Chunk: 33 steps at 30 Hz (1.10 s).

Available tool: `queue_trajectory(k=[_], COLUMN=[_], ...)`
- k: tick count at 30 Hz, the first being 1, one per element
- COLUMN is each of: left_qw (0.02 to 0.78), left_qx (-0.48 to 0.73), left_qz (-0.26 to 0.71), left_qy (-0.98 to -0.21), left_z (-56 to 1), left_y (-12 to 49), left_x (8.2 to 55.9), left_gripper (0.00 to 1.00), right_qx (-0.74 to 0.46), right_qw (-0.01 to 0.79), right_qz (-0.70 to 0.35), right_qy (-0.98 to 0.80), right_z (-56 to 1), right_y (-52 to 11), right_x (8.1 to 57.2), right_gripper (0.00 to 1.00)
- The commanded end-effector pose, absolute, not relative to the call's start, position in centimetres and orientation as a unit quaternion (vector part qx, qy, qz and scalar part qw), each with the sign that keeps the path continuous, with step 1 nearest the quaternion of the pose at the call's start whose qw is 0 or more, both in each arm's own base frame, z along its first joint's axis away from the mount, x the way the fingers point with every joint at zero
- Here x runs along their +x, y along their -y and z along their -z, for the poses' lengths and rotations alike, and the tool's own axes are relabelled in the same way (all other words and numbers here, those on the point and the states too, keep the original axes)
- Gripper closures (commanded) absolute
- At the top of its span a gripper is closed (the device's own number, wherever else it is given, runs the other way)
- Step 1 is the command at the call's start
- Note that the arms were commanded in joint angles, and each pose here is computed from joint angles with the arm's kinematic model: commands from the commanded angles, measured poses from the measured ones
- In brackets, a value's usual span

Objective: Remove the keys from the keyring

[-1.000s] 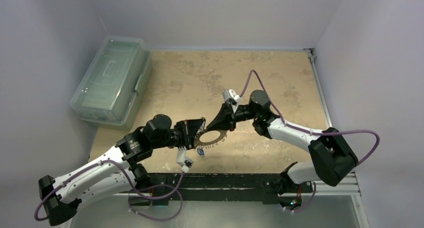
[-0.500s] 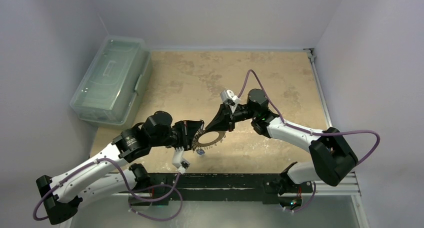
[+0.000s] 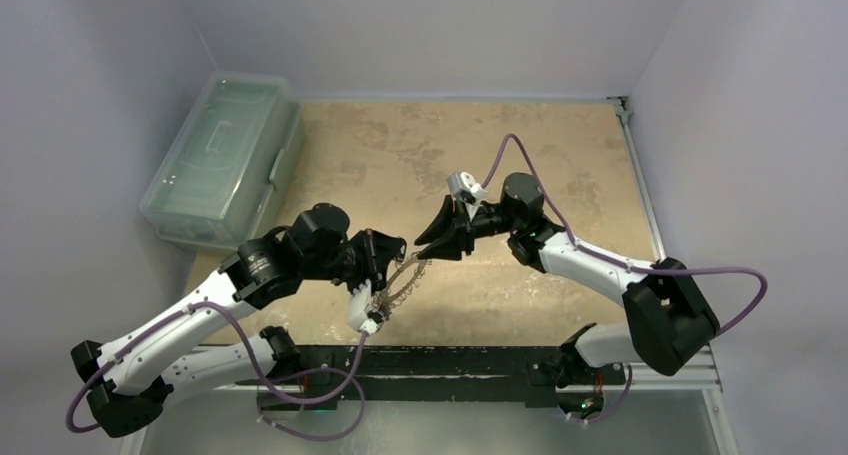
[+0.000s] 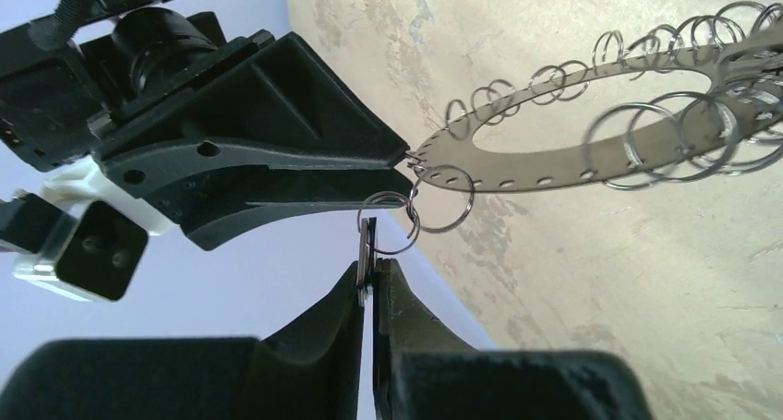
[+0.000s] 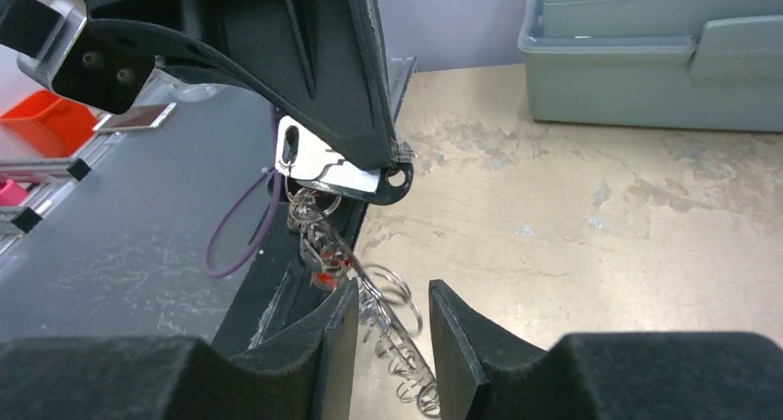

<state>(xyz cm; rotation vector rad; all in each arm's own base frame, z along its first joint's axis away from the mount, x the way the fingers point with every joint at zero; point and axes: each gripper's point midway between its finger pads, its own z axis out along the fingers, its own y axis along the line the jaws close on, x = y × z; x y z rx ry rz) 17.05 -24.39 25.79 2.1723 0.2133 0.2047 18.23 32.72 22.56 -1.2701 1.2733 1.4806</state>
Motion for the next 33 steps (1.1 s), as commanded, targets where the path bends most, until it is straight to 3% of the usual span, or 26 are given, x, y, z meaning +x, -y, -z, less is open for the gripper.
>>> queue_trajectory(k=[1,7,15,25,33], left_qw=[0.489,0.488,0.509,0.531,0.555], left_qx=[0.862,0.855,0.806,0.764,0.73], left_qz=[-0.044,-0.031,0.017,0.033,0.038], left_qy=[-0.128,-0.173,-0.303,-0.365,-0.397], left_z=[-28.2,-27.8,-28.7,-29.0,-29.5], left_y=[25.1,25.1,25.6,25.5,25.6], left_x=[16.8,17.4,18.7,19.4,20.1], left_gripper=[1.0,1.0,1.0,1.0,1.0], right_qx=[-0.523,-0.551,-0.563,-0.545,-0.49], right_qw=[0.444,0.45,0.438,0.44,0.44], right_qz=[-0.558,-0.528,-0.528,-0.544,-0.618], right_qy=[-0.468,-0.464,-0.462,-0.462,-0.431], right_z=[-25.6,-25.9,-25.5,-26.3,-27.9], right_y=[-32.8,-32.6,-32.1,-32.4,-32.0], right_x=[18.8,19.2,18.3,18.0,15.4], right_gripper=[0.63,0.61,0.62,0.64,0.67])
